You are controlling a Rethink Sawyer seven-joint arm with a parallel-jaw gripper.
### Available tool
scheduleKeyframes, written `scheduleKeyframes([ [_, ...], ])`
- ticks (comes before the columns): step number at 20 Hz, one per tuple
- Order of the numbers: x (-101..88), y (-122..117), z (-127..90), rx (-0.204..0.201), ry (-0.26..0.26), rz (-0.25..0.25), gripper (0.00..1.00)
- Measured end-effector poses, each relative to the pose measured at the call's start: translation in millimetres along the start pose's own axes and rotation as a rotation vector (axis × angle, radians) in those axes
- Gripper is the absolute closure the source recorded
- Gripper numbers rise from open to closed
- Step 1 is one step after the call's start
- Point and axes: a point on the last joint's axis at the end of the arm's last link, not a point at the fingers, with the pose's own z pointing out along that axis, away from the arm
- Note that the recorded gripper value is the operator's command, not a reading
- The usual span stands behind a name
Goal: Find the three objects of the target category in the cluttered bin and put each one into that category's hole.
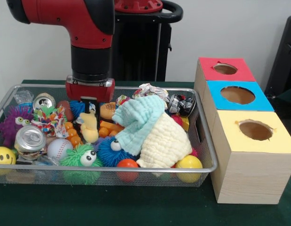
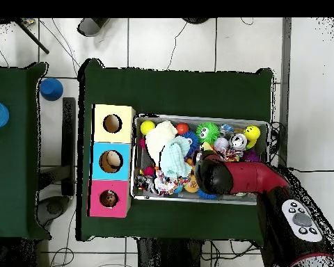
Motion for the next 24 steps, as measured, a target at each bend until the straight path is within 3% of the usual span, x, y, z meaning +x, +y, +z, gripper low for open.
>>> scheduleKeyframes([
  [5,-12.1,6.7,-17.9,-0.006,-0.011,0.021,1.00],
  [15,-17.5,39.7,-57.3,-0.017,0.035,0.037,1.00],
  [24,-22.3,73.1,-73.3,-0.036,0.039,0.027,1.00],
])
